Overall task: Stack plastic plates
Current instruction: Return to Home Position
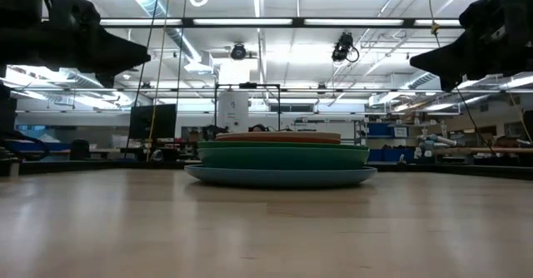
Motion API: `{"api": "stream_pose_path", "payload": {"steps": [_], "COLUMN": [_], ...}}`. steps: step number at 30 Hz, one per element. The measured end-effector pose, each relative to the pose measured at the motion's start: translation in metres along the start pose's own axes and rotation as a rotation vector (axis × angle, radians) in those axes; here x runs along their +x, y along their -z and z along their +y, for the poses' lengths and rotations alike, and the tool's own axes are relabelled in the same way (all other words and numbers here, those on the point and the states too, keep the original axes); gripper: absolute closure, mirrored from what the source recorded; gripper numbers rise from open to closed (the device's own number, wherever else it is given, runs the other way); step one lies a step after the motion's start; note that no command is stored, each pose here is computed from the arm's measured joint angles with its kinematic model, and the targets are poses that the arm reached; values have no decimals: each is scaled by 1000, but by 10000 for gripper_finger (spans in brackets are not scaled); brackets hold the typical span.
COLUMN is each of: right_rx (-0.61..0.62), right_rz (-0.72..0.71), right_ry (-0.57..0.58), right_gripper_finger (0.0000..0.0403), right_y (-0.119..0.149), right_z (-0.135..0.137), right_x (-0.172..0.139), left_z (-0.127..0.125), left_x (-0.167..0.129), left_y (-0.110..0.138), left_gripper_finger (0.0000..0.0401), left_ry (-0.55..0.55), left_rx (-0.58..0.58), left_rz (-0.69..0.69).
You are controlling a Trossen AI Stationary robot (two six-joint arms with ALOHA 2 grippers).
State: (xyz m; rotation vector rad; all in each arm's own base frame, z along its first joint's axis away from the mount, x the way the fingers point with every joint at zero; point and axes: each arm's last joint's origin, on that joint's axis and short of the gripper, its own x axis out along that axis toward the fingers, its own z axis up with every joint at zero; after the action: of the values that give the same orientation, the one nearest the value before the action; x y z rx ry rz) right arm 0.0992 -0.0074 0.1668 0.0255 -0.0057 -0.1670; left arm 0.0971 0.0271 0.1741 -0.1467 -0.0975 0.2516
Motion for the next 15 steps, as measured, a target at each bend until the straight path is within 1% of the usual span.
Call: {"api": "stream_pose_path", "payload": {"steps": [1,2,5,8,10,15], "right_rx": [0,0,0,0,0,0], "right_rz": [0,0,0,0,0,0], "right_ry": [0,0,0,0,0,0], "right_gripper_finger": [379,379,380,380,380,380], "right_y": [0,0,0,0,0,0], "right_z": [0,0,0,0,0,0], "right_x": [0,0,0,0,0,0], "left_z": [-1,-2,-9,-17,-19,-19], "left_x": [0,0,0,-1,-2,-2], "left_y": [1,2,6,5,5,6], "left_gripper_finger": [285,285,285,285,285,285], "left_ry": [-18,-6,44,119,139,138], "left_rx": [1,21,81,153,182,123], "left_rz": [9,19,51,35,35,48]}}
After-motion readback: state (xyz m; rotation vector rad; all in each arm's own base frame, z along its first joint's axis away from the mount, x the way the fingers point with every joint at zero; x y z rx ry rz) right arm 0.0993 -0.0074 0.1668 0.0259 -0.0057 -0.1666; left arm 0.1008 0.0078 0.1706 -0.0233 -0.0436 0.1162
